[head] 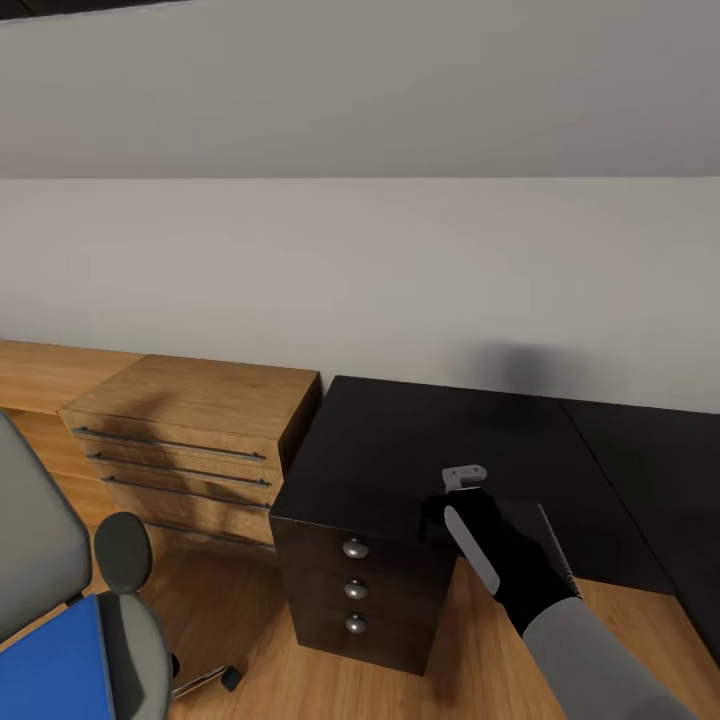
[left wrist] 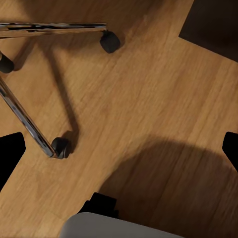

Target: In the bedroom, organize the workspace by keeping the computer under the desk, ensuring the monitor is on the desk, placing the keyboard on the desk next to the monitor, placing the mouse on the desk next to the keyboard, moving the folder from the swivel chair onto the desk next to the mouse, stacking the notebook on top of the folder with the pen on top of the notebook, and positioning the swivel chair next to the desk.

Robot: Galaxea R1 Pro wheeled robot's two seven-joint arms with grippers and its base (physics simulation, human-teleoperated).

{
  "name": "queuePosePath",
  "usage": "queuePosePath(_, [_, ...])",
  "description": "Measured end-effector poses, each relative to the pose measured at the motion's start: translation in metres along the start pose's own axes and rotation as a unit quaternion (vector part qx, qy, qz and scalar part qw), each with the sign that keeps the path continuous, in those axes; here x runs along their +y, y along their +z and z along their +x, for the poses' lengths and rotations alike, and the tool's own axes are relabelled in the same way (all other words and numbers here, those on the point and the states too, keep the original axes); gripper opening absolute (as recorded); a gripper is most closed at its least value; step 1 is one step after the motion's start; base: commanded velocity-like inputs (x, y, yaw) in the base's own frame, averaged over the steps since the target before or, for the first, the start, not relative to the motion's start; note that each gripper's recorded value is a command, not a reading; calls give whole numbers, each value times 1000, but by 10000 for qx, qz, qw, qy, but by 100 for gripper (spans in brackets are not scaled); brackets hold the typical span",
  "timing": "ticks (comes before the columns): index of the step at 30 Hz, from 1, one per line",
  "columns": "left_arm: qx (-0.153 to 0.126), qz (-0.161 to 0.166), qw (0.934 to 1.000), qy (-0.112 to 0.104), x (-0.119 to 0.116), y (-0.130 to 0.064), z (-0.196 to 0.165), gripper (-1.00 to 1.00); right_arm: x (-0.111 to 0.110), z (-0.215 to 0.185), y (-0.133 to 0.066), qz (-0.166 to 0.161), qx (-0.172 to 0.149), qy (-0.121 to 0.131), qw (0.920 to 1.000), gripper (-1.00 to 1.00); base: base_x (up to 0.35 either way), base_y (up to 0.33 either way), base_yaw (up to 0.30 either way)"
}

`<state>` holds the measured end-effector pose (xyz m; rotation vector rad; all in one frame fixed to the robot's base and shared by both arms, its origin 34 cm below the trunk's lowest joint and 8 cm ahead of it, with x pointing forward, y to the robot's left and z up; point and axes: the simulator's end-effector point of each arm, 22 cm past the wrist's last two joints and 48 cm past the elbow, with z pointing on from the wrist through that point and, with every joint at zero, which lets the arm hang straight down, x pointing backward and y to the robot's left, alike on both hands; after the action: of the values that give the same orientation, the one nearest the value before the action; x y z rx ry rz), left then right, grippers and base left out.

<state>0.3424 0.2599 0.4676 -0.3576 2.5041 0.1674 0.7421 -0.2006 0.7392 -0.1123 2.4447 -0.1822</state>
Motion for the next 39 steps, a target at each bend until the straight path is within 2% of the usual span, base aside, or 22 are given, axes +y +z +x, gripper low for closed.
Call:
queuePosePath(11, [1, -9, 10000, -6, 1, 0, 0, 100, 0, 0, 0, 11, 3, -12, 10000, 100, 0, 0, 0])
queuePosePath(12, [1, -9, 10000, -7, 1, 0, 0, 100, 0, 1, 0, 13, 4, -13, 10000, -100, 0, 0, 0])
queuePosePath(39, [1, -18, 10000, -12, 1, 0, 0, 100, -2, 0, 1, 49, -22, -25, 10000, -100, 0, 0, 0])
